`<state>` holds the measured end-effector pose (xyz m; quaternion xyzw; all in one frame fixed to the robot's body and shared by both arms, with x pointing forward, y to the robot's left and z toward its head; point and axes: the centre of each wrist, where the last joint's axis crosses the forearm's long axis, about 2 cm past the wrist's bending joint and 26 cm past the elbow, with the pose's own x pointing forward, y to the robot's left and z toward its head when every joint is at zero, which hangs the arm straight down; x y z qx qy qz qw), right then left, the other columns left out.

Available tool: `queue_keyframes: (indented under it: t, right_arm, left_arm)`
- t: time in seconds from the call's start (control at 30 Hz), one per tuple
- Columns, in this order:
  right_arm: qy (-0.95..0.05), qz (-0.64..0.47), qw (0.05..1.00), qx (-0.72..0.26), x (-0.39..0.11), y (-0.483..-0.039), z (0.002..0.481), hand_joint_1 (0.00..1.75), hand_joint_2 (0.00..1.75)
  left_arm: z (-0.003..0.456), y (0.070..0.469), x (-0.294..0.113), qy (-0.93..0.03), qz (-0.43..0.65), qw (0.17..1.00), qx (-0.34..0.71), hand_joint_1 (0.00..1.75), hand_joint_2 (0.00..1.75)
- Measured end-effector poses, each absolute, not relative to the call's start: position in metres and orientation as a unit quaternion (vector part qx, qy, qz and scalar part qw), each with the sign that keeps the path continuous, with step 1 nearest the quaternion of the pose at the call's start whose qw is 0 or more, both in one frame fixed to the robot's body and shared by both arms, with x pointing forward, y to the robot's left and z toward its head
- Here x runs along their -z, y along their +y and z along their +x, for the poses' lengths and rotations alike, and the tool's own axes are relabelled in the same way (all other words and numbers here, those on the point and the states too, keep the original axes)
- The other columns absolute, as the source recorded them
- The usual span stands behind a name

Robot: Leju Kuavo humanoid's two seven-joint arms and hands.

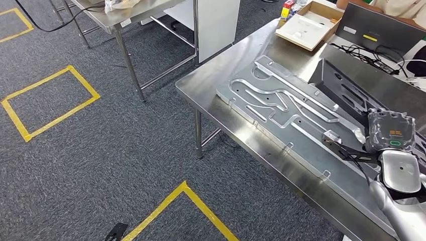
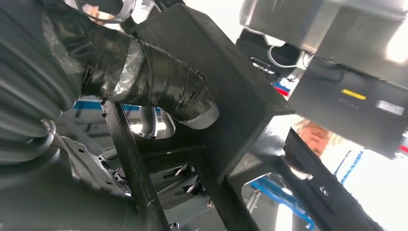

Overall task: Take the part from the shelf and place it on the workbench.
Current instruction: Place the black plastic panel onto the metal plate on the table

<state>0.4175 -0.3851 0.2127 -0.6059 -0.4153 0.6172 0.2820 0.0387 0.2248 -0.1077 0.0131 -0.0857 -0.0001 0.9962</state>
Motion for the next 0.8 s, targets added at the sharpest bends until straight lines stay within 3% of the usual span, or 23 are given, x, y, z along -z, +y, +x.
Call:
queue_keyframes:
  t: [0.4,0.8]
  right_arm:
    - [-0.397,-0.582,0.322,-0.633,-0.187,-0.390,0.412,1.75,1.75]
    - [-0.387,-0.508,0.365,-0.678,-0.140,-0.362,0.399,1.75,1.75]
  left_arm:
    - [0.039,0.221,0.107,-0.095,0.011,0.995,-0.011,0.00,1.75]
    - [0.041,0.220,0.107,-0.109,-0.003,0.993,-0.045,0.00,1.75]
